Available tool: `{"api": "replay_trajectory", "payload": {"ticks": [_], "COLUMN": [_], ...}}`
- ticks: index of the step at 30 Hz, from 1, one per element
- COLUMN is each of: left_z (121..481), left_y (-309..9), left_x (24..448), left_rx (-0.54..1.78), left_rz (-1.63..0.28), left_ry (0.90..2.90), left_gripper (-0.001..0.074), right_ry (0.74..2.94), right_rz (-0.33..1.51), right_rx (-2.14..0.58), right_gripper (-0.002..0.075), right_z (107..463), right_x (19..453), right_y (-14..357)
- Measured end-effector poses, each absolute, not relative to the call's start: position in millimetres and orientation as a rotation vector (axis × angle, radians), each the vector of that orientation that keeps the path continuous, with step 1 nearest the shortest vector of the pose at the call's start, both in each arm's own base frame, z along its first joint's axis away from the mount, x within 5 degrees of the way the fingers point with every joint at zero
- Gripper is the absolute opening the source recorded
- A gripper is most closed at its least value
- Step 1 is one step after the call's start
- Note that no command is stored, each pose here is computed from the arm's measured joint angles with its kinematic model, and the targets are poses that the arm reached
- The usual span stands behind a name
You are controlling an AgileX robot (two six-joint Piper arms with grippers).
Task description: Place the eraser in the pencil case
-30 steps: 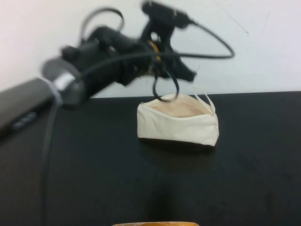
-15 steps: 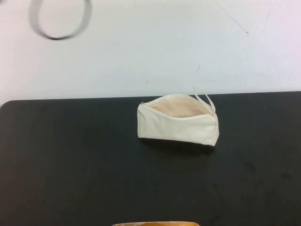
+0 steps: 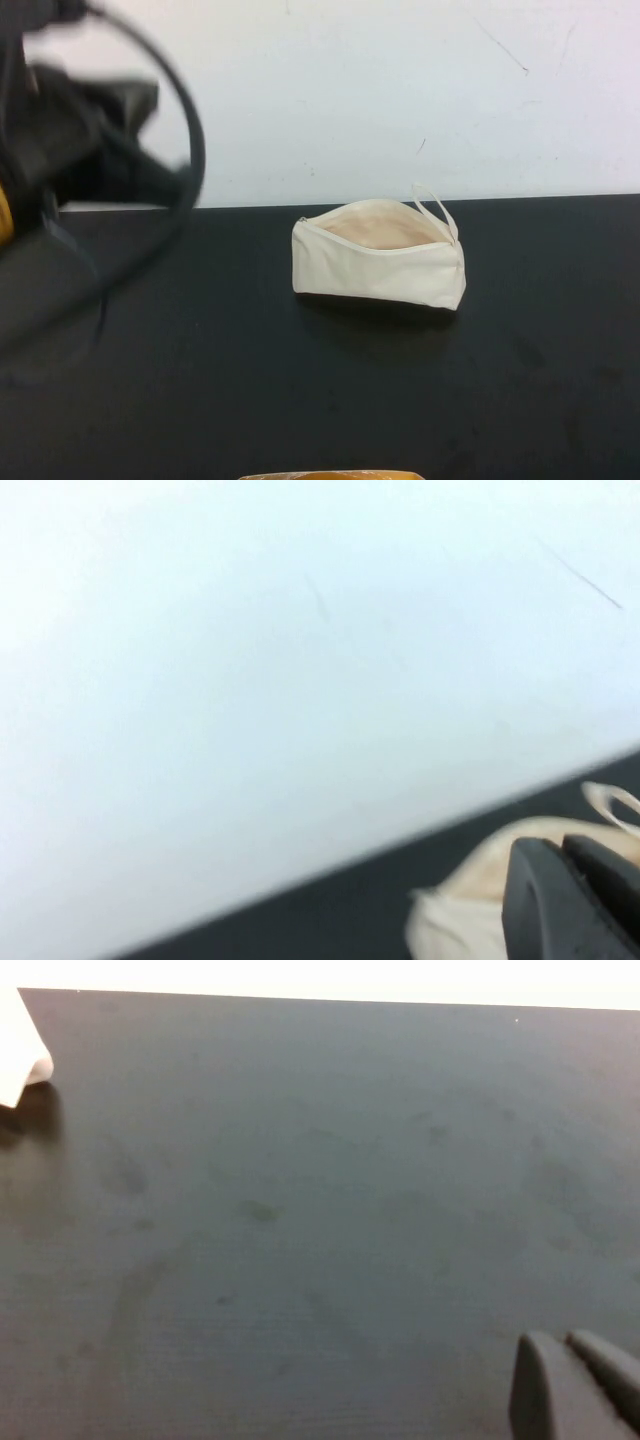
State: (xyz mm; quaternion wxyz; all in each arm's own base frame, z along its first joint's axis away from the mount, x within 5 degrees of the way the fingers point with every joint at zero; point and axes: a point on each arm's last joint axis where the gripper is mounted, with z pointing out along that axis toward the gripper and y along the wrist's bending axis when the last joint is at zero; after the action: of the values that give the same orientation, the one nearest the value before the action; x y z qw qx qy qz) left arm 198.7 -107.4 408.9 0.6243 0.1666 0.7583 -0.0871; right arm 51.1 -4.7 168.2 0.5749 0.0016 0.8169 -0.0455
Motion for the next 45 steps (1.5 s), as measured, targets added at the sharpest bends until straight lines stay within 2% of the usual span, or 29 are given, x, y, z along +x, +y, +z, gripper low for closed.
{"api": "replay_trajectory", "payload": {"ticks": [6, 25, 29, 36, 45], "left_z": [368.9, 339.5, 343.4, 370.6, 407.9], "left_y": [-111.6, -120.3, -115.8, -95.5, -33.8], "left_x": [193.1, 209.1, 206.0, 182.6, 140.3], "left_rx": [0.449, 0.513, 0.544, 0.508, 0.039], "left_rz": [-0.256, -0.181, -0.127, -0.095, -0.203], "left_ry": [1.755, 1.859, 1.837, 1.728, 1.611], "left_gripper": [0.0, -0.0001, -0.0001, -0.0001, -0.0001], "right_ry": [1.914, 1.914, 1.914, 1.914, 1.914], "right_rz": [-0.107, -0.104, -0.104, -0.104, -0.104], "right_rx": [0.004, 0.005, 0.005, 0.005, 0.005], "right_gripper": [-0.0001, -0.0001, -0.0001, -0.0001, -0.0001], "right_z": [168.2, 168.2, 168.2, 168.2, 168.2], "right_x": [51.1, 51.1, 51.1, 51.1, 51.1], "right_y": [-4.7, -4.7, -4.7, -4.7, -4.7]}}
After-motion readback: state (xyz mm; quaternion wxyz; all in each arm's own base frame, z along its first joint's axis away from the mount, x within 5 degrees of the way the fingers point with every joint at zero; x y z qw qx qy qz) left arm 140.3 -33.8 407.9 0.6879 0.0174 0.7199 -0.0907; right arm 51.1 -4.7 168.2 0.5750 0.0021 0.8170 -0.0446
